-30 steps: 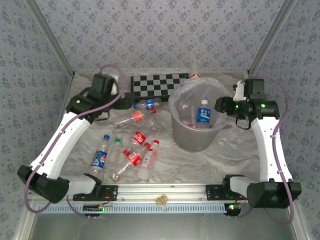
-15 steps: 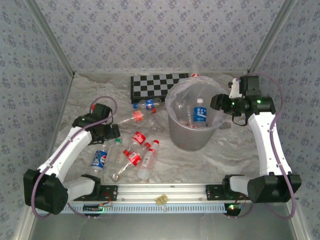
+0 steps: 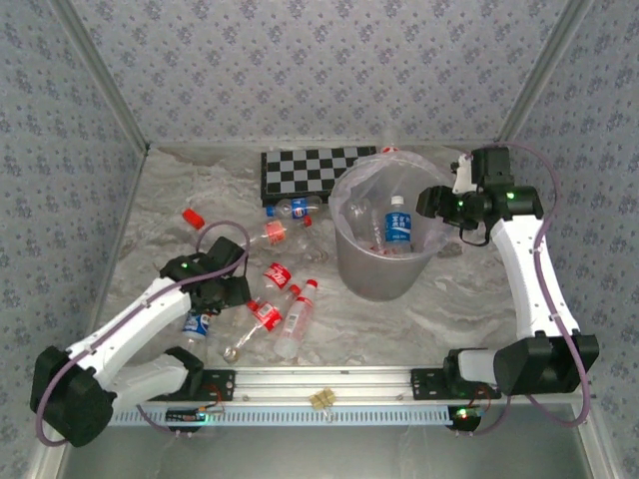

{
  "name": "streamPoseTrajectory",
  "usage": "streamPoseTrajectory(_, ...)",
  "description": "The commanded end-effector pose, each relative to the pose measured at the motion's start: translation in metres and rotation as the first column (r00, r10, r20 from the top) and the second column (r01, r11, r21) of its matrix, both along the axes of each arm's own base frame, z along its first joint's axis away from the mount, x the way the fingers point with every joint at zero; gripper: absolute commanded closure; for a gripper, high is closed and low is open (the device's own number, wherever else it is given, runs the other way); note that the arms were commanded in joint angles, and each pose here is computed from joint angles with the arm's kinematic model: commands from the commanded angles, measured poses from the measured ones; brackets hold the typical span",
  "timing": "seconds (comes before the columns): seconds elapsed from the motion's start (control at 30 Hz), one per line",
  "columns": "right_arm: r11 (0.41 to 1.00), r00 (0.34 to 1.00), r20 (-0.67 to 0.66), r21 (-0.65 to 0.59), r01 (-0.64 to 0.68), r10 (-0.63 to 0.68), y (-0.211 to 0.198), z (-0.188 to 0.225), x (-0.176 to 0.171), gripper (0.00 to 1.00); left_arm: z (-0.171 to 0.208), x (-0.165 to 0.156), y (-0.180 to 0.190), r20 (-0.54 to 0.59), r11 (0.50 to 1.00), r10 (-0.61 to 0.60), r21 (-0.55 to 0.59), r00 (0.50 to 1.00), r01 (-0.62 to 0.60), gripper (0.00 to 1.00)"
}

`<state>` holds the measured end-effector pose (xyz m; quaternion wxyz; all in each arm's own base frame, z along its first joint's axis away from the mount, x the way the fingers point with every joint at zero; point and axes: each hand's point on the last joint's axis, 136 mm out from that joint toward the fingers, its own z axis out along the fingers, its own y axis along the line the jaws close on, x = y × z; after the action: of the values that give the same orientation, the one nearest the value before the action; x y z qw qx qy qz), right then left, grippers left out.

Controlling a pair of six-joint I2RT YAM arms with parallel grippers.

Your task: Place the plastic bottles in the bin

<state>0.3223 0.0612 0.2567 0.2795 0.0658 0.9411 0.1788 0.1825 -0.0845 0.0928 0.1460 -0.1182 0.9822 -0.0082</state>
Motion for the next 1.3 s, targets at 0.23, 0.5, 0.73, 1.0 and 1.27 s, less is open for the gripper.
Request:
streamPoseTrajectory(0.23, 0.999, 0.999, 0.007, 0.023, -0.032, 0.032, 0.020, 0.011, -0.003, 0.33, -0.027, 0.005, -0.005, -0.057, 0.998, -0.046, 0.043, 0.997, 0.049, 0.20)
streamPoseTrajectory(0.5, 0.999, 0.999, 0.008, 0.015, -0.049, 0.049, 0.029, 0.013, -0.005, 0.33, -0.039, 0.011, -0.007, -0.057, 0.997, -0.060, 0.043, 0.997, 0.062, 0.18)
streamPoseTrajectory(0.73, 0.998, 0.998, 0.020, 0.023, -0.066, 0.066, 0.039, 0.018, -0.006, 0.34, -0.031, 0.018, -0.009, -0.030, 0.997, -0.072, 0.035, 0.997, 0.073, 0.29)
streamPoseTrajectory(1.0, 0.996, 0.996, 0.032, 0.030, -0.085, 0.084, 0.048, 0.022, -0.007, 0.34, 0.004, 0.028, -0.012, 0.059, 0.997, -0.073, 0.009, 0.996, 0.073, 0.39)
streamPoseTrajectory(1.27, 0.997, 0.990, 0.117, 0.020, -0.077, 0.074, 0.042, 0.060, -0.010, 0.19, 0.065, 0.045, -0.014, 0.224, 0.994, -0.109, 0.008, 0.968, 0.110, 0.45)
